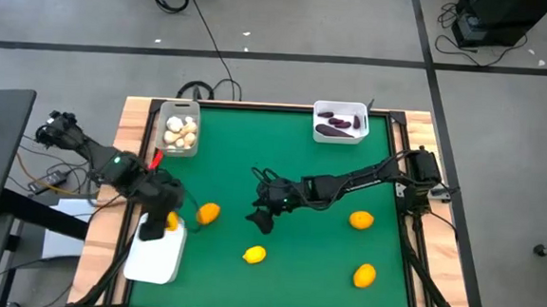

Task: Sort produce into baskets
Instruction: Put the lemon into the bottom white bin

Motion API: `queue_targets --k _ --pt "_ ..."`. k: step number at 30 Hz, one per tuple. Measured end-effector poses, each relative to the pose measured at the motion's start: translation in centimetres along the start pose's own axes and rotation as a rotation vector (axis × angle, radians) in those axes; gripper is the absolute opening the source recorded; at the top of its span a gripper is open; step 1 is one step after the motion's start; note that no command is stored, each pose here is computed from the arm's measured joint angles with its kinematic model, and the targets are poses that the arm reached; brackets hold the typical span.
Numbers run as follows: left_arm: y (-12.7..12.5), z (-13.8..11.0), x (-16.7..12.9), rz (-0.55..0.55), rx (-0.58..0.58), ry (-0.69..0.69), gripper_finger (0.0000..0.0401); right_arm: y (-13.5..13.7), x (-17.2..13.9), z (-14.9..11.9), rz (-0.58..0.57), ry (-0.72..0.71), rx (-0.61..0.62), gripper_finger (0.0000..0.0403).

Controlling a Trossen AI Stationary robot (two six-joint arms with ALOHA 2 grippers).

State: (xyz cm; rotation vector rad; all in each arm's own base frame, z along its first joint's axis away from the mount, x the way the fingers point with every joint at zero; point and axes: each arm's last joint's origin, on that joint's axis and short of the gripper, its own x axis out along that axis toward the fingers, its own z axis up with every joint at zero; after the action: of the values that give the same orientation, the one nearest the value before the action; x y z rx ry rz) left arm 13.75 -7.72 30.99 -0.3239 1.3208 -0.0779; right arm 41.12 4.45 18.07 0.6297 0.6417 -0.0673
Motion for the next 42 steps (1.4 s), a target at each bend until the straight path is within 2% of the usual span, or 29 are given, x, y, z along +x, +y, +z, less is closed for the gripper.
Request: queue_targets --k 3,11,13,15,19,23,26,30,34,38,42 --pt "-0.5 -1.5 0.9 0.025 -0.018 0.084 0.0178 -0.1 0.3 -0.1 -0.005 -0.001 -0.029 0.0303" --pt "-1.5 -3.3 2.9 0.018 -0.079 0.147 0.0183 0.7 3.0 -0.3 0.012 0.023 -0.111 0.0302" --pt "-1.8 -3.4 3.1 0.016 -0.103 0.142 0.0188 1.0 3.9 -0.1 0.019 0.015 -0.185 0.0302" --pt "-2.0 -3.6 3.3 0.008 -0.126 0.140 0.0201 1.5 4.6 0.1 0.022 0.006 -0.322 0.0305" --pt "-2.4 -3.9 3.5 0.022 -0.164 0.155 0.0250 2.4 6.5 1.1 -0.002 -0.036 -0.569 0.0323" --pt "-2.6 -4.1 3.6 0.031 -0.211 0.158 0.0304 2.5 8.9 2.2 -0.054 -0.008 -0.670 0.0353" --pt "-2.4 -4.2 3.6 0.053 -0.255 0.165 0.0329 2.4 10.4 3.4 -0.072 -0.002 -0.736 0.0375" --pt "-2.4 -4.2 3.6 0.058 -0.314 0.164 0.0334 2.1 12.2 4.7 -0.079 0.010 -0.760 0.0396" --pt "-2.7 -4.1 3.6 0.035 -0.336 0.147 0.0327 1.1 13.7 5.1 -0.030 0.077 -0.732 0.0396" --pt "-2.8 -3.8 3.8 0.043 -0.337 0.105 0.0318 -0.1 15.1 4.7 -0.012 0.118 -0.729 0.0376" --pt "-2.7 -3.5 3.8 0.086 -0.351 0.011 0.0310 -0.3 15.0 4.9 -0.025 0.119 -0.705 0.0337"
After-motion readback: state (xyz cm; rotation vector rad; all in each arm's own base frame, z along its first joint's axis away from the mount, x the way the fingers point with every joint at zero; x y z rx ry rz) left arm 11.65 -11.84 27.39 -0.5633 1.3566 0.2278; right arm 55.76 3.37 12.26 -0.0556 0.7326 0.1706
